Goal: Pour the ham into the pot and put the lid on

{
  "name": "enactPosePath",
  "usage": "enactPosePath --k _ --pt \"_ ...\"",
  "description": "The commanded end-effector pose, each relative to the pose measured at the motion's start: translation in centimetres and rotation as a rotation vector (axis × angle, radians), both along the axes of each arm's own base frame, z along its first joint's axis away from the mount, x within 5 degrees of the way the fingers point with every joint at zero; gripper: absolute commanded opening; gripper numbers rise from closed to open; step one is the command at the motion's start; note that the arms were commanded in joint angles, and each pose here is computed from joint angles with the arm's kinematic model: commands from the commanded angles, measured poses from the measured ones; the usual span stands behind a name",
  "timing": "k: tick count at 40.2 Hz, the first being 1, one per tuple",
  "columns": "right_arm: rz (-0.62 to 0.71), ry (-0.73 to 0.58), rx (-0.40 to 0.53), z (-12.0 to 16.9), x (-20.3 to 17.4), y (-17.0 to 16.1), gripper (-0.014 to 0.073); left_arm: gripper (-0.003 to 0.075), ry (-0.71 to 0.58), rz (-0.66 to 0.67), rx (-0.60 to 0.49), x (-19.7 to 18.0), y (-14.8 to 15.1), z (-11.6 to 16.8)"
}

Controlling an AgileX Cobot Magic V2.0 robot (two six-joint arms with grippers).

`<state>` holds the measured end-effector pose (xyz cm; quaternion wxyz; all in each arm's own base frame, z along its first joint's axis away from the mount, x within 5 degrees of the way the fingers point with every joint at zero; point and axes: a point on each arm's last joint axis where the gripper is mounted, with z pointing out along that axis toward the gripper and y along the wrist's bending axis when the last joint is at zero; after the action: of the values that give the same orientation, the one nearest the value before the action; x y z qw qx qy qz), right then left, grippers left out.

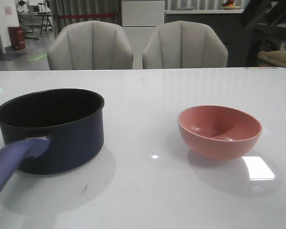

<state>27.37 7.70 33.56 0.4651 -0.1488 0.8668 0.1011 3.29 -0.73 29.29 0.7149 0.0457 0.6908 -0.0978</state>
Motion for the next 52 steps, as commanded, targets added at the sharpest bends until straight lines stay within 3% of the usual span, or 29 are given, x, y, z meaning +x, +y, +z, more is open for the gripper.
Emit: enactPosePath --k 1,10,22,27,36,45,52 --pt "-0.001 -0.24 0.048 3.3 -2.7 0.1 0.0434 0.0551 -0.094 -0.008 -0.024 -0.2 0.0 1.5" --pt "0.034 -0.468 0.126 3.4 -9.1 -0.2 0.0434 0.0552 -0.094 -0.008 -0.024 -0.2 0.0 1.5" --pt "-0.004 -0.6 0.254 -1.1 -17.0 -3.5 0.0434 0.0551 -0.094 -0.008 -0.024 -0.2 0.0 1.5" --pt "-0.033 -0.612 0.305 -4.3 -19.0 -4.5 0.0434 0.0552 -0.094 -0.008 -0.024 -0.2 0.0 1.5" --pt "-0.037 -0.55 0.276 -8.9 -19.8 -4.9 0.0426 0.0551 -0.094 -0.008 -0.024 -0.2 0.0 1.5" --pt "-0.039 -0.549 0.274 -9.1 -19.7 -4.9 0.0123 0.0552 -0.093 -0.009 -0.027 -0.2 0.0 1.5" --pt "-0.039 -0.547 0.274 -9.2 -19.7 -4.9 0.015 0.0552 -0.082 -0.009 -0.025 -0.2 0.0 1.5"
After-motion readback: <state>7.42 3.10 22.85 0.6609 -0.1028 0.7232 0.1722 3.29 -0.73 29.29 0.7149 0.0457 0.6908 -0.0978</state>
